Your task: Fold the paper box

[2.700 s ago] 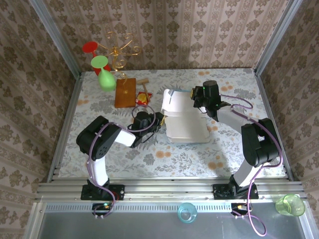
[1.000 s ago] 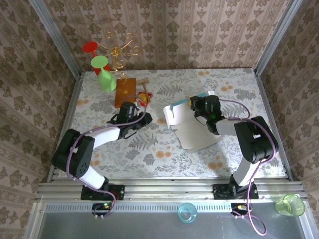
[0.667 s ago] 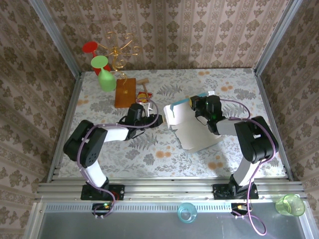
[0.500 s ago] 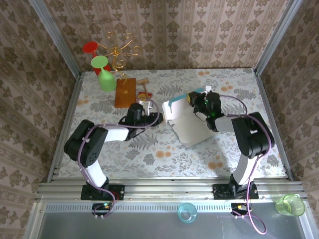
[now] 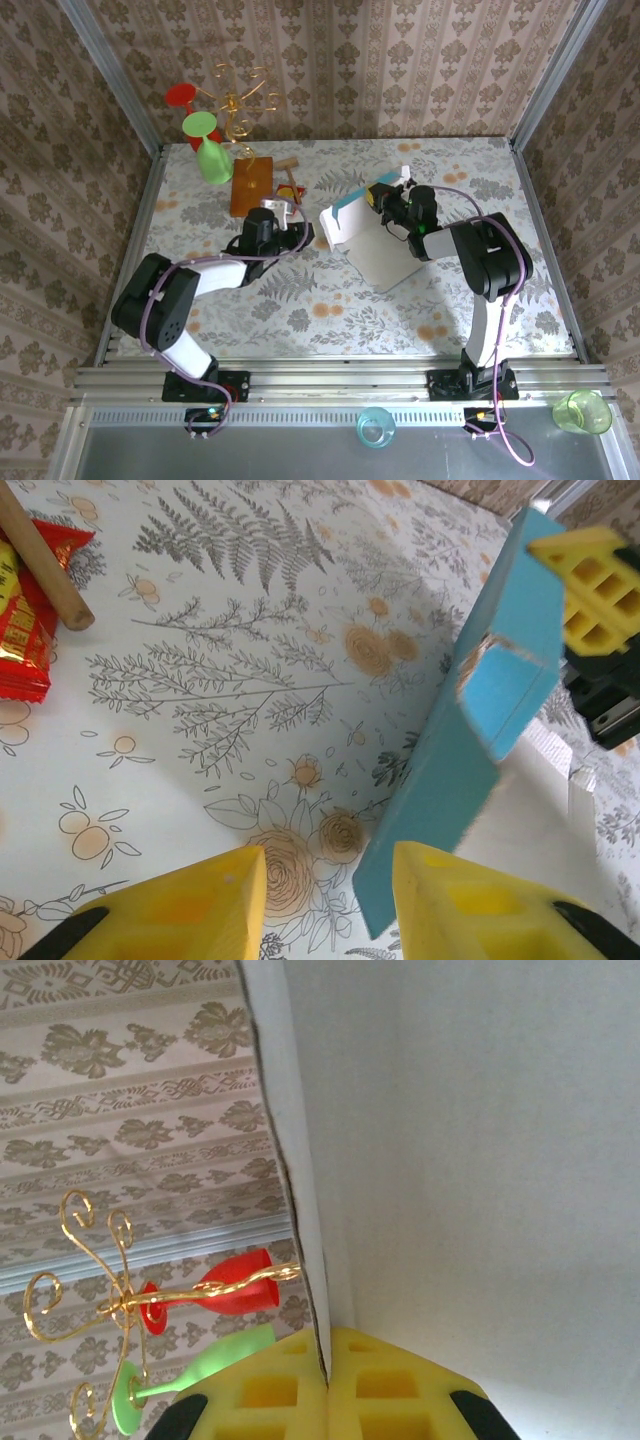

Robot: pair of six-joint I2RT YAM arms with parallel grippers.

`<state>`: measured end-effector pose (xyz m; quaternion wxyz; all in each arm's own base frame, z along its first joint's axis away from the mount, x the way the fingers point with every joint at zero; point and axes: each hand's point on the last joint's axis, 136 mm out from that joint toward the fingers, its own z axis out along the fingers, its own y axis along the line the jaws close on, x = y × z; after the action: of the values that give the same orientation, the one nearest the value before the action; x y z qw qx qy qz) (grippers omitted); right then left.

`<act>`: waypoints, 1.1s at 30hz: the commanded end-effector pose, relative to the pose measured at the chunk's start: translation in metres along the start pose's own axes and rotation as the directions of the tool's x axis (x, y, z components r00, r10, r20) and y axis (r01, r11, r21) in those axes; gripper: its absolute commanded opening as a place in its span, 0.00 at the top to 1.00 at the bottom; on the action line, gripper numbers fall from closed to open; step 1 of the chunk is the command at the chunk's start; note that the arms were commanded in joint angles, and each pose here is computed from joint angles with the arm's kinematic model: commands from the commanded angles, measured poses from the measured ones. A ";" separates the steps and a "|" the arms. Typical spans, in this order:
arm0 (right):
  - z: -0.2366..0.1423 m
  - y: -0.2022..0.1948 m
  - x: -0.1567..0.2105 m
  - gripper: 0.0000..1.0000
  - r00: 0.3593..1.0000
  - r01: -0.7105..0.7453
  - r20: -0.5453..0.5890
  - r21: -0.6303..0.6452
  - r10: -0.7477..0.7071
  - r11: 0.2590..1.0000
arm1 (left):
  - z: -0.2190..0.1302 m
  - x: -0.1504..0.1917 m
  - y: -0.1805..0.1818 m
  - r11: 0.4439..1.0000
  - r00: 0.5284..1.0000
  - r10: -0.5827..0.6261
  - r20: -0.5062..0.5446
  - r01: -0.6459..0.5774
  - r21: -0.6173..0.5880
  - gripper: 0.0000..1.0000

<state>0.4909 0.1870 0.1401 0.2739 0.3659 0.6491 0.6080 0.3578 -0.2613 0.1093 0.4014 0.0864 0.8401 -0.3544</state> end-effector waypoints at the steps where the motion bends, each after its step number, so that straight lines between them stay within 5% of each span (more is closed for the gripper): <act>1: -0.002 0.014 0.005 1.00 0.999 0.032 -0.035 -0.059 -0.034 0.998 | 0.010 0.004 -0.004 0.998 0.999 0.052 -0.018 -0.051 0.047 0.62; 5: -0.005 0.024 0.008 1.00 0.998 0.042 -0.051 -0.092 -0.047 0.995 | 0.019 0.008 -0.018 0.991 0.995 0.095 -0.029 -0.092 0.096 0.62; 13: 0.012 0.046 0.013 1.00 0.988 0.063 -0.126 -0.207 -0.090 0.976 | -0.001 -0.005 0.001 0.997 0.996 0.078 0.047 -0.077 -0.013 0.62; 33: 0.009 -0.015 0.016 1.00 0.983 0.062 -0.170 -0.050 -0.069 0.997 | -0.001 0.006 0.011 0.994 0.994 0.105 -0.023 -0.106 -0.019 0.61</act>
<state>0.4897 0.2042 0.1487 0.2639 0.2802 0.6490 0.6562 0.3584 -0.2532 0.0990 0.4117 0.1157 0.8436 -0.3247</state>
